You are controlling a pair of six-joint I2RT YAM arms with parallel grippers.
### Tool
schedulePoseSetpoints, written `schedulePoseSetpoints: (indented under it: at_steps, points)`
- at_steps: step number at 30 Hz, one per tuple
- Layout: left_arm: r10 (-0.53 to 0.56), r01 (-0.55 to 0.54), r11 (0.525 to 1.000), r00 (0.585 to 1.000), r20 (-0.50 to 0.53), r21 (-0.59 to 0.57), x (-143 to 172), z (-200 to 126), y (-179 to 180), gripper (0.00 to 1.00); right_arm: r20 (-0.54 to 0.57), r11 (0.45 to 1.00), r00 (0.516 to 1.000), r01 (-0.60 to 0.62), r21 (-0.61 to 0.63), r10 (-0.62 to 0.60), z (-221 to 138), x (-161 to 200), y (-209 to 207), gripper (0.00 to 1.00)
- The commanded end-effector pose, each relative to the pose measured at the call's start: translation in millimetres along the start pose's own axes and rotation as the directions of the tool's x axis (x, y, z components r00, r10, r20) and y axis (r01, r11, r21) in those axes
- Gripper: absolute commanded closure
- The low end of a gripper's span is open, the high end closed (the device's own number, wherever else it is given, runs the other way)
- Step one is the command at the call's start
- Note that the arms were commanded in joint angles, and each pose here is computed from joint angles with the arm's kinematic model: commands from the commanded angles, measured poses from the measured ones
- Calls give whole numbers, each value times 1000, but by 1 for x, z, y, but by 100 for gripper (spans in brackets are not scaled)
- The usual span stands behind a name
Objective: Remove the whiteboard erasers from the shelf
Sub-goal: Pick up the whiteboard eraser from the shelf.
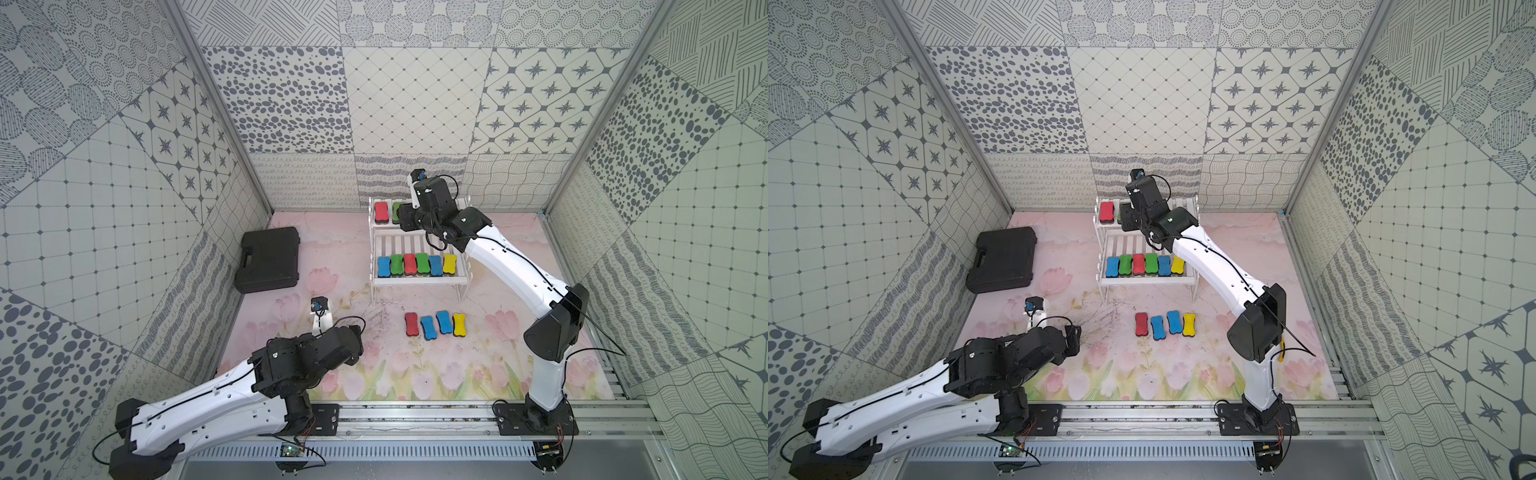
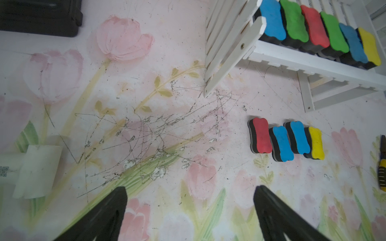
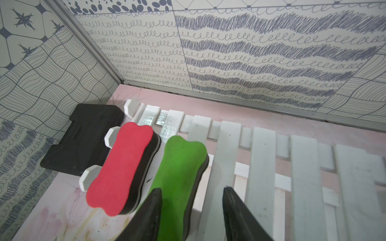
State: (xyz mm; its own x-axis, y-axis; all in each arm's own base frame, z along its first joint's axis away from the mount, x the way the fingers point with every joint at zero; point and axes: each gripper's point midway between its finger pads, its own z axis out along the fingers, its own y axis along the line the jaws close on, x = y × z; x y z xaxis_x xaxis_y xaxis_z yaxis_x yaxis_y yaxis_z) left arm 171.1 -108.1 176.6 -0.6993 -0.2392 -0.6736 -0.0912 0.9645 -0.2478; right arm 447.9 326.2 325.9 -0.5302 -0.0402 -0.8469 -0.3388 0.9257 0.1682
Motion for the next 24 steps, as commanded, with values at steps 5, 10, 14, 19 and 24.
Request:
schedulePoseSetpoints:
  at_steps: [5,10,14,19,24]
  points:
    - [-2,3,999,1000,20,-42,-1,2,10,1,25,998,999,39,-43,-38,-25,-21,2,46]
    - [-5,6,999,1000,28,-36,-3,2,8,1,48,999,998,32,-18,-31,-29,-29,16,41]
    - [-4,5,999,1000,25,-39,-2,2,8,0,53,999,999,-7,43,4,-17,-25,14,40]
    - [-7,8,999,1000,18,-50,0,2,12,1,63,998,998,-9,56,6,-9,-26,20,39]
    - [-11,12,999,1000,22,-49,-1,1,13,0,50,995,999,-11,95,6,-1,-21,15,39]
